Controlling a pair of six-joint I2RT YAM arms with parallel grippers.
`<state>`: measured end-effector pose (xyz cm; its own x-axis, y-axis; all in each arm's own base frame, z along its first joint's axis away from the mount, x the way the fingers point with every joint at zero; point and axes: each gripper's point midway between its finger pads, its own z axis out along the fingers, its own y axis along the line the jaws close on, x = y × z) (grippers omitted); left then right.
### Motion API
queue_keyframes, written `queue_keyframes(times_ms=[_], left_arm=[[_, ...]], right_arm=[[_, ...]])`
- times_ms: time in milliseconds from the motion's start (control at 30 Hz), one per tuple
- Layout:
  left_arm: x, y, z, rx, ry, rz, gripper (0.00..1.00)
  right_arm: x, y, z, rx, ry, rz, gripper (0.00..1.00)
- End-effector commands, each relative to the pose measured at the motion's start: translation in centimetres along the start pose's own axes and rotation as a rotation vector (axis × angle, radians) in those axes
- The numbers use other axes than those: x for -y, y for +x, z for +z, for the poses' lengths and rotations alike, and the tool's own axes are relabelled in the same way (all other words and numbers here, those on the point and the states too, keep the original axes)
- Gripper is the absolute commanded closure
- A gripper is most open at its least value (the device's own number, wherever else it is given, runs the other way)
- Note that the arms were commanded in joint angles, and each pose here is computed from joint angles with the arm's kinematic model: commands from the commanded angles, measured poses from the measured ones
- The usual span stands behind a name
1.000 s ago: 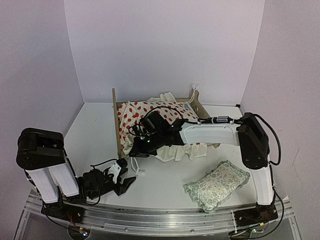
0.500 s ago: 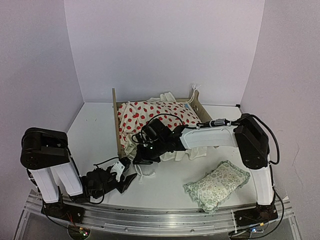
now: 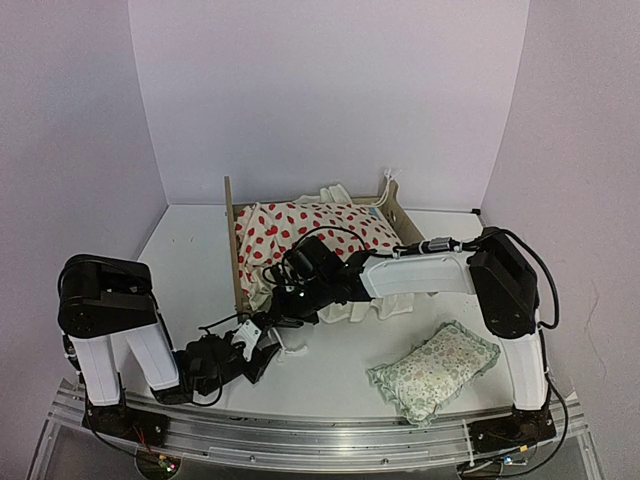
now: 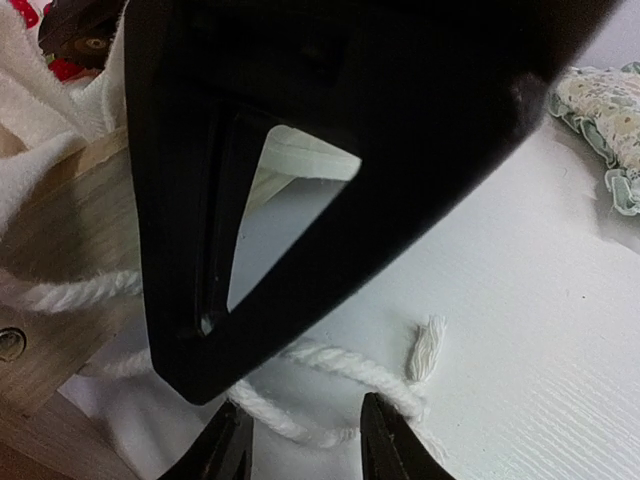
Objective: Set up the pet bed
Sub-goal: Tie the left ropes of the mattress closest to the robot on the bed frame base.
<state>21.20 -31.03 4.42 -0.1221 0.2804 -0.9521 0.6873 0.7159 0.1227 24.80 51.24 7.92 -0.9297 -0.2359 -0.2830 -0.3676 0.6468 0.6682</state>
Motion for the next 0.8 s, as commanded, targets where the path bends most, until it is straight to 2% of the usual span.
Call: queue_keyframes(times_ms=[0,133,233,267,367,400,500,567,767], left_arm=[[-1.5,-10.3,-1.6,0.416,-0.055,-0.168,0.68],[-2.3,-9.9,-1.7,0.405,-0.093,-0.175,0.78],[-2.7,-9.7,-1.9,0.4,-0.103,-0.179,0.96],[-2.8,-9.7,-2.1,0.399,-0.105,-0.179,0.99],[-2.9,-9.8,-2.6,0.403,-0.096,-0.172,1.0],[-2.9,-9.8,-2.7,0.402,-0.095,-0.171,1.0],[-3.1,-9.8,-3.2,0.402,-0.092,-0.172,1.0],[-3.1,-9.7,-3.5,0.402,-0.088,-0.175,1.0],[-3.0,-9.9,-3.8,0.406,-0.072,-0.175,1.0]], right_arm=[[-3.2,-1.0,-2.0,0.034,-0.074,-0.029,1.0],[-3.4,-0.8,-2.1,0.033,-0.076,-0.031,1.0],[-3.4,-0.8,-2.1,0.033,-0.075,-0.035,1.0],[-3.3,-0.8,-2.1,0.032,-0.074,-0.037,1.0],[-3.1,-0.6,-2.0,0.028,-0.071,-0.044,0.99],[-3.1,-0.6,-1.9,0.027,-0.071,-0.048,0.92],[-3.0,-0.7,-1.9,0.029,-0.069,-0.062,0.6],[-2.9,-0.9,-2.0,0.034,-0.067,-0.065,0.56],[-3.1,-1.4,-2.5,0.047,-0.071,-0.074,0.55]])
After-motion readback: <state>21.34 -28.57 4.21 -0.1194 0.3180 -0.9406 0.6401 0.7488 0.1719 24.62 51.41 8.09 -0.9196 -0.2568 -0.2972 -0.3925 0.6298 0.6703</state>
